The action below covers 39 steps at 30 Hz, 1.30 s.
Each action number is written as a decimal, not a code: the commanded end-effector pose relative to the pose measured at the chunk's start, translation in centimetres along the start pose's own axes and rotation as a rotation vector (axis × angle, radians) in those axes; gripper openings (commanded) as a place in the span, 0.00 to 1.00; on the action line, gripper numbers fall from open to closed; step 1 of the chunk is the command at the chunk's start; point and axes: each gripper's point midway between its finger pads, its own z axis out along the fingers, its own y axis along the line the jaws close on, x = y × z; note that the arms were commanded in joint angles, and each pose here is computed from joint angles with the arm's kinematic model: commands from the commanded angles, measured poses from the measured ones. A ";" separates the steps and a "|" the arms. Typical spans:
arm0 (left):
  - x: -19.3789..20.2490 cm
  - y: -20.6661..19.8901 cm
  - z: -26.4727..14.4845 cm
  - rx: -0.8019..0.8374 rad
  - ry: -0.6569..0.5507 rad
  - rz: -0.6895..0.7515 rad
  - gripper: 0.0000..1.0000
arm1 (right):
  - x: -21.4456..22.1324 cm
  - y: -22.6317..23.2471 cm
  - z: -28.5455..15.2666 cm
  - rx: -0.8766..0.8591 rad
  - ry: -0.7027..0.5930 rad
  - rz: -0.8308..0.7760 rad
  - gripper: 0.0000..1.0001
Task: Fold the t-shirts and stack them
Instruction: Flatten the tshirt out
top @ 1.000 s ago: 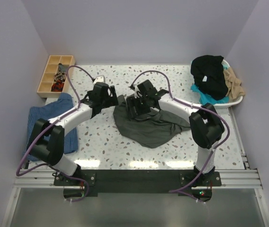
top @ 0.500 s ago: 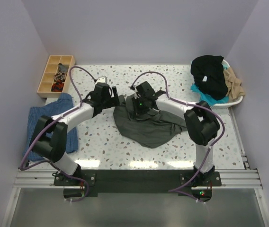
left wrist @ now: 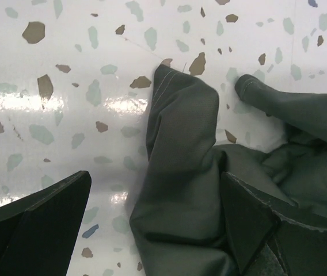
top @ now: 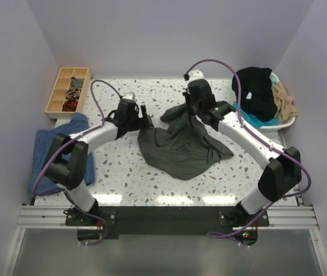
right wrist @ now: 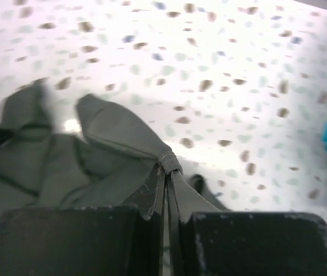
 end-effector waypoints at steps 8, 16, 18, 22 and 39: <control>-5.8 -4.8 2.7 0.153 -0.121 0.007 1.00 | 1.0 -16.4 -3.8 0.598 -0.020 0.153 0.00; -3.4 -7.7 6.2 0.261 -0.055 0.045 1.00 | 2.8 -16.1 -3.5 0.557 0.027 0.166 0.00; -2.8 -8.6 7.2 0.266 -0.051 0.074 1.00 | 3.0 -15.5 -3.2 0.528 0.034 0.166 0.00; -2.8 -10.0 8.4 0.277 -0.074 0.127 1.00 | 3.4 -15.0 -2.6 0.499 0.053 0.162 0.00; -18.8 -7.7 -11.5 0.249 -0.437 0.146 0.00 | -3.8 -16.1 -11.4 0.449 -0.138 0.212 0.00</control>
